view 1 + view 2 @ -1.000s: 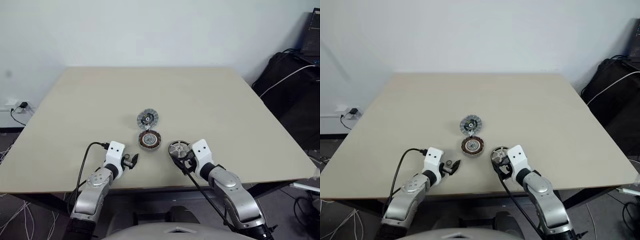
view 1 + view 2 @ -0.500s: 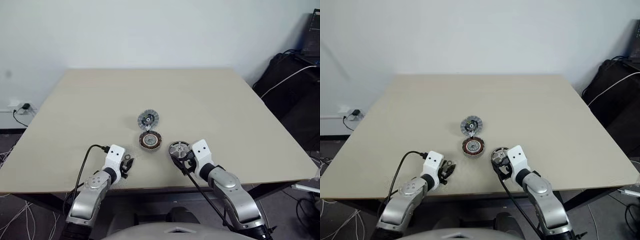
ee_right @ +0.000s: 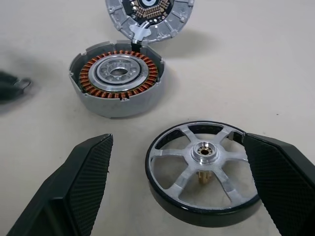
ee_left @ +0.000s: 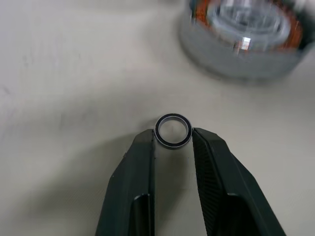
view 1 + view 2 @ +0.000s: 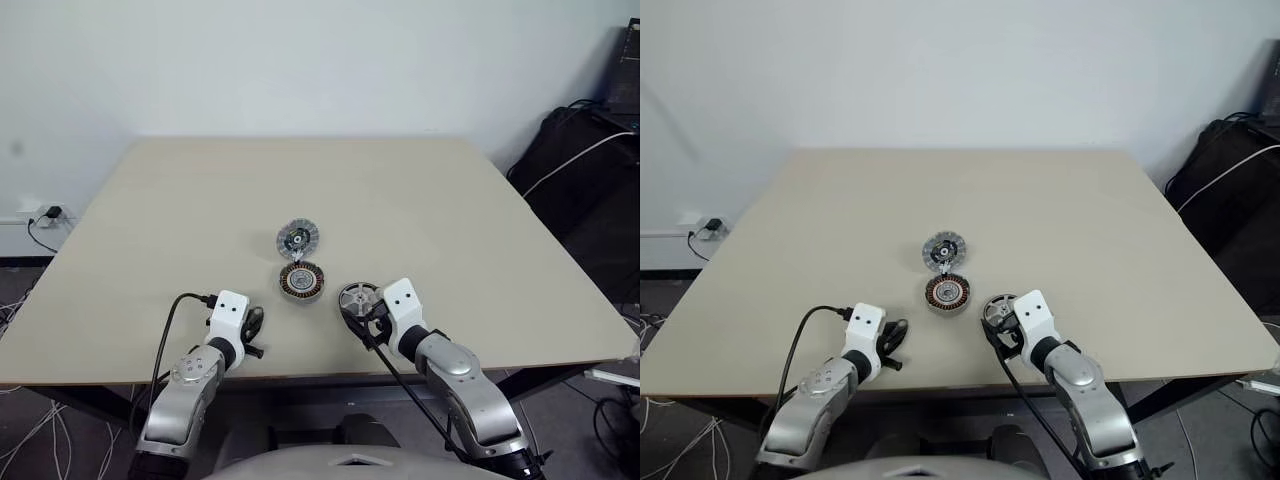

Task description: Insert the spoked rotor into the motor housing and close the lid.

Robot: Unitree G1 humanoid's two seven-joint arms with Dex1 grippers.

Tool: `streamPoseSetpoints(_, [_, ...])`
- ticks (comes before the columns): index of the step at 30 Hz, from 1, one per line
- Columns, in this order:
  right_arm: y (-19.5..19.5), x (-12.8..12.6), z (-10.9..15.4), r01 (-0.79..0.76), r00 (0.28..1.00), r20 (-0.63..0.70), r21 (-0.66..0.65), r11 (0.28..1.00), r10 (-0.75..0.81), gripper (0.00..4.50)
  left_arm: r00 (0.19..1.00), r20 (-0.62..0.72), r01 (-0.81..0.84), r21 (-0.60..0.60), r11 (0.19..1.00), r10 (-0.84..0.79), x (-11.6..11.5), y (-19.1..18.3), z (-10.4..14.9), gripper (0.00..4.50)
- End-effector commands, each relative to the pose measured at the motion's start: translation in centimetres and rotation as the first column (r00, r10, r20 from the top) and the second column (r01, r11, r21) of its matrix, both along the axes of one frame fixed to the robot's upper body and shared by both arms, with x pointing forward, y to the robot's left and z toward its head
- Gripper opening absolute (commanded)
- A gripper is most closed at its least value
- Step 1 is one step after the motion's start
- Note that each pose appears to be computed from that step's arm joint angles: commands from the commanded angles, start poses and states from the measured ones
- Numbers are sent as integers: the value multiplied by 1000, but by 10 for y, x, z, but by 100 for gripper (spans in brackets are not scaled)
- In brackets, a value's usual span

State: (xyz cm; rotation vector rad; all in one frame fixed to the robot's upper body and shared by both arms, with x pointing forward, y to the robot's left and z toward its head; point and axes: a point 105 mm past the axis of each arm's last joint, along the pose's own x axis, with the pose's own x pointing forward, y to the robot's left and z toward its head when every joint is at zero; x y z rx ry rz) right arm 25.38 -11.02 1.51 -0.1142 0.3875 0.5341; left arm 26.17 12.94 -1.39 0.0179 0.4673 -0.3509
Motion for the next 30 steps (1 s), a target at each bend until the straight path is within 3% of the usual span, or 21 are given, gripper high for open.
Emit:
streamPoseSetpoints(1, [2, 7, 12, -6, 999, 52, 11, 1000, 6, 450, 988, 155, 10, -42, 999, -4, 21, -7, 39, 75])
streamPoseSetpoints(8, [4, 7, 11, -2, 999, 50, 17, 1000, 1, 450, 979, 181, 104, -26, 994, -97, 45, -31, 46, 75])
streamPoseSetpoints(19, [3, 6, 10, 18, 999, 49, 21, 1000, -19, 450, 967, 135, 220, -3, 975, -218, 65, -58, 31, 75])
streamPoseSetpoints(30, [5, 5, 11, 20, 998, 53, 27, 999, -22, 450, 943, 123, 310, 11, 951, -309, 73, -78, 26, 75])
